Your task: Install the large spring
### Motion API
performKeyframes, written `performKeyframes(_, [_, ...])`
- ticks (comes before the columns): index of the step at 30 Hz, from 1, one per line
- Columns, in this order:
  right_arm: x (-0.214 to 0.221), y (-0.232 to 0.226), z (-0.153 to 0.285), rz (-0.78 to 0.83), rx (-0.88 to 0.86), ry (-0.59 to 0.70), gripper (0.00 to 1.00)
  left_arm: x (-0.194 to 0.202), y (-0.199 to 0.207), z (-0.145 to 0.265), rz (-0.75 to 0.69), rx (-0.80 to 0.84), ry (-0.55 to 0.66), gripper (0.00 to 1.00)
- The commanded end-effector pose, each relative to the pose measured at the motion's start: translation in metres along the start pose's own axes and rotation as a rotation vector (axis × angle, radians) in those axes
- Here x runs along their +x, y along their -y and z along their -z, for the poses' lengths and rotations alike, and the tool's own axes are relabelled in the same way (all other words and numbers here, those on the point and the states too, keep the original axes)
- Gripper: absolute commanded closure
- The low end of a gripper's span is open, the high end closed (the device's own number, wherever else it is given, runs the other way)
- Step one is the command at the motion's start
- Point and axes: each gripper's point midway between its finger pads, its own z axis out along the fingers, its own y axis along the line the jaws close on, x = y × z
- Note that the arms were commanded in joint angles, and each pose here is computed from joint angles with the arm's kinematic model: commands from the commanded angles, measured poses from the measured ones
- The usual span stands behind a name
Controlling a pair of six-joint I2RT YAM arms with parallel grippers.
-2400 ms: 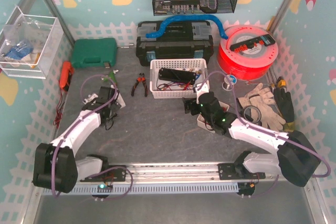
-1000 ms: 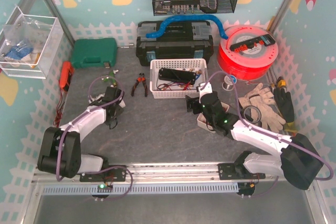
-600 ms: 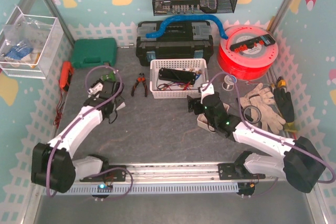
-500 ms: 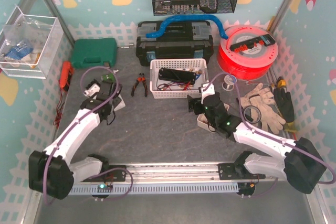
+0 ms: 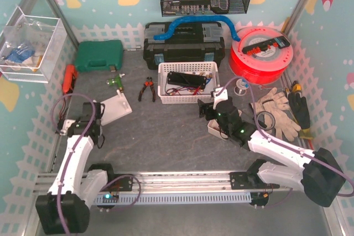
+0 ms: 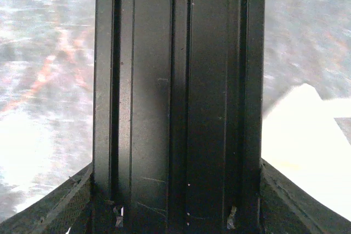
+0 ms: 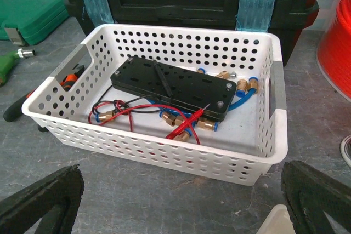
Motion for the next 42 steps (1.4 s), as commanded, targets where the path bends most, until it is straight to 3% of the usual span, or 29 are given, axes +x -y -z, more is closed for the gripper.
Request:
performKeyframes(1, [-0.004,0.000,0.004,-0.024,-0.008,0.027,0.03,-0.002,-0.036,-0.018,0.111,-0.120,-0.012,0.91])
performKeyframes(5, [-0.004,-0.002,0.004,-0.026,-0.016,0.025,0.03,0.006,-0.052,-0.036,0.142,-0.174,-0.037,0.89])
performKeyframes(12, [-0.004,-0.001,0.004,-0.027,-0.014,0.028,0.03,0.024,-0.074,-0.064,0.142,-0.258,-0.088,0.73])
performKeyframes(16, [-0.004,-0.001,0.003,-0.026,-0.012,0.025,0.03,0.032,-0.077,-0.069,0.146,-0.269,-0.117,0.58])
performKeyframes(24, [-0.002,-0.001,0.002,-0.049,-0.007,0.016,0.03,0.018,-0.057,-0.060,0.132,-0.189,-0.101,0.14])
performKeyframes(27, [-0.001,0.001,0.000,-0.097,0.013,-0.008,0.01,0.009,-0.045,-0.051,0.137,-0.124,-0.080,0.03])
performKeyframes(32, [0.011,0.025,0.001,-0.218,0.212,-0.159,0.01,-0.023,-0.001,-0.023,0.103,0.075,-0.010,0.01])
performKeyframes(36, [0.034,0.035,0.013,-0.290,0.345,-0.359,0.02,-0.038,0.065,0.008,-0.087,0.396,0.026,0.01])
performKeyframes(42, [0.057,0.046,0.024,-0.287,0.380,-0.469,0.19,0.028,0.141,0.074,-0.409,1.026,-0.155,0.01])
